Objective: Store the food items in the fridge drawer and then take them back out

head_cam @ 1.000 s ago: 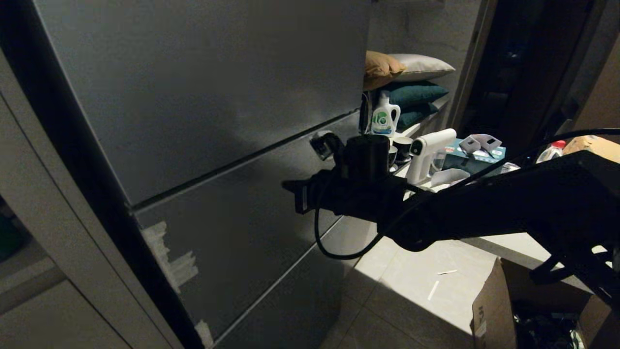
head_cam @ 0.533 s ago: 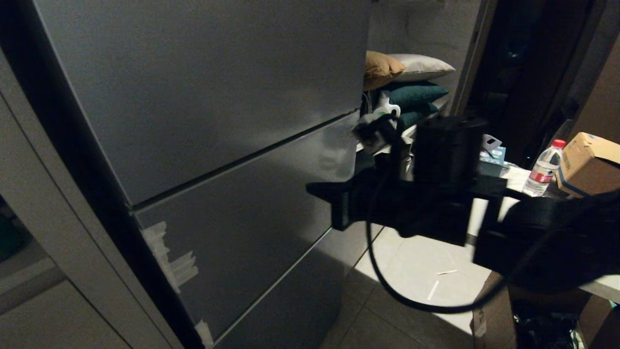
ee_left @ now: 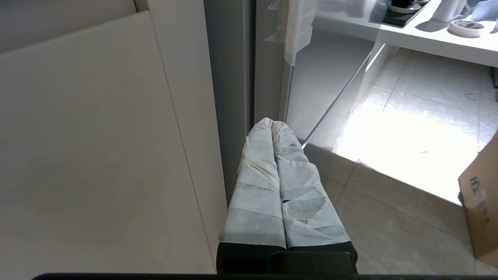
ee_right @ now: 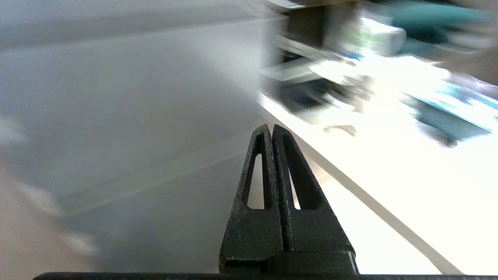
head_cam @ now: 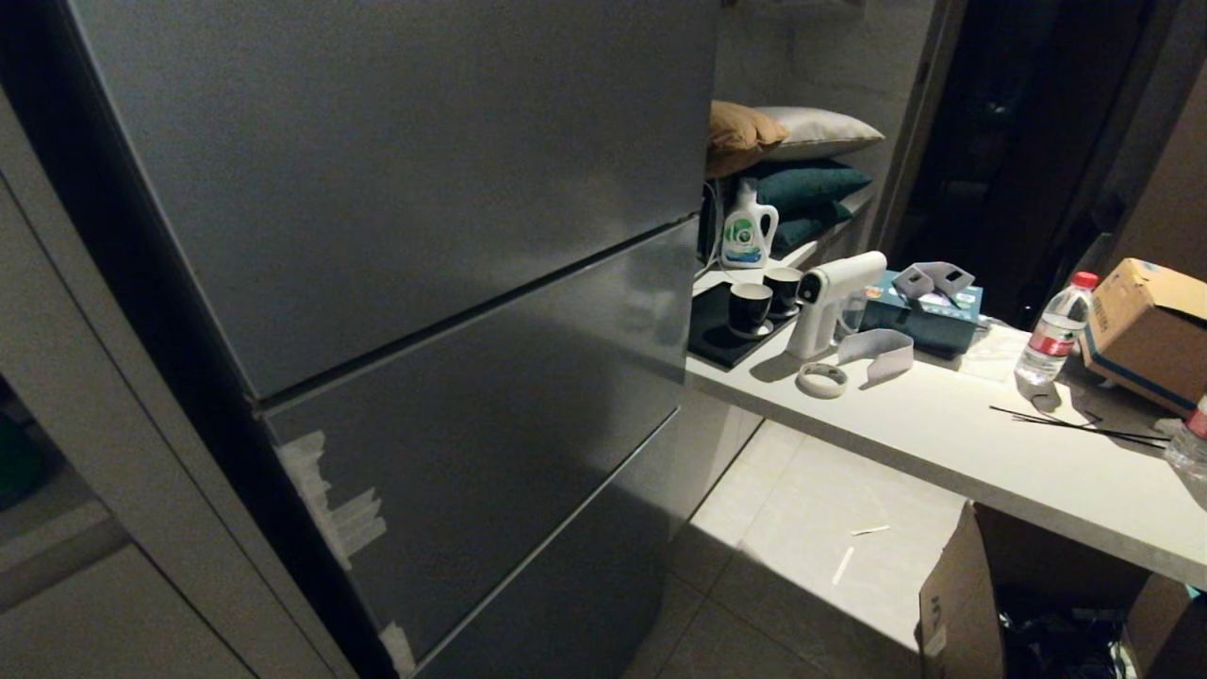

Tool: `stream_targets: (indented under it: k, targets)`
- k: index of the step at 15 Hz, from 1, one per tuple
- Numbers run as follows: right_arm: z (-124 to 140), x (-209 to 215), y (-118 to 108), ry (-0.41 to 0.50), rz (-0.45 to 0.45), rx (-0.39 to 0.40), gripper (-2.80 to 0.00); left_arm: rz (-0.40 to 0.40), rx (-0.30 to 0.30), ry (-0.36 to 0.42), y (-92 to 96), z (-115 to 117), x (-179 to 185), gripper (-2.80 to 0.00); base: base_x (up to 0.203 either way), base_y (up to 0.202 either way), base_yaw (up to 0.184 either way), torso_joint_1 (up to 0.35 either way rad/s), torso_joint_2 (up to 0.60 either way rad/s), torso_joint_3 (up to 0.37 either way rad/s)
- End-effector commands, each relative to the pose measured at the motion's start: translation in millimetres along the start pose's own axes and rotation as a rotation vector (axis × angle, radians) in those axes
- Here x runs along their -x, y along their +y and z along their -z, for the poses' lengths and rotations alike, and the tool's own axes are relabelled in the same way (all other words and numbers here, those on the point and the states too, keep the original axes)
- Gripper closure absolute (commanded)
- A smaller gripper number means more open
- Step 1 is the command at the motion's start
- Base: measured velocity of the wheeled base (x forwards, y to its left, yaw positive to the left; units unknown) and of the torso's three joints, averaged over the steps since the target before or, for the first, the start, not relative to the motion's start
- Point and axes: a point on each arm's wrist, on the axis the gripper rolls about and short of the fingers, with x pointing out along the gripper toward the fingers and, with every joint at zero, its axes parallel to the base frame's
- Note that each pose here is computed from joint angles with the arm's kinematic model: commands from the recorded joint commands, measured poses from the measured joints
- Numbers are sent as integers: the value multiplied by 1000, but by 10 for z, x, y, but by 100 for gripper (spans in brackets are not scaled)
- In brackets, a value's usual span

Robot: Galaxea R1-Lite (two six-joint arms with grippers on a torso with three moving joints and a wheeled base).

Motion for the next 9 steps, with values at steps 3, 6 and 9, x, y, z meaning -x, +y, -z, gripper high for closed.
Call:
stream_targets:
  k: [3, 6, 9]
  targets:
    - [1380, 681, 24, 242, 150, 51, 0, 0, 0, 0, 0, 0, 0, 0, 0, 0, 0, 0, 0, 0]
    - [1658, 705, 45, 287, 148, 31, 0, 0, -1, 0, 0, 0, 0, 0, 0, 0, 0, 0, 0, 0]
    - [1655, 713, 43, 286, 305, 25, 0, 0, -1, 1, 0, 4, -1, 0, 0, 0, 0, 0, 0, 0]
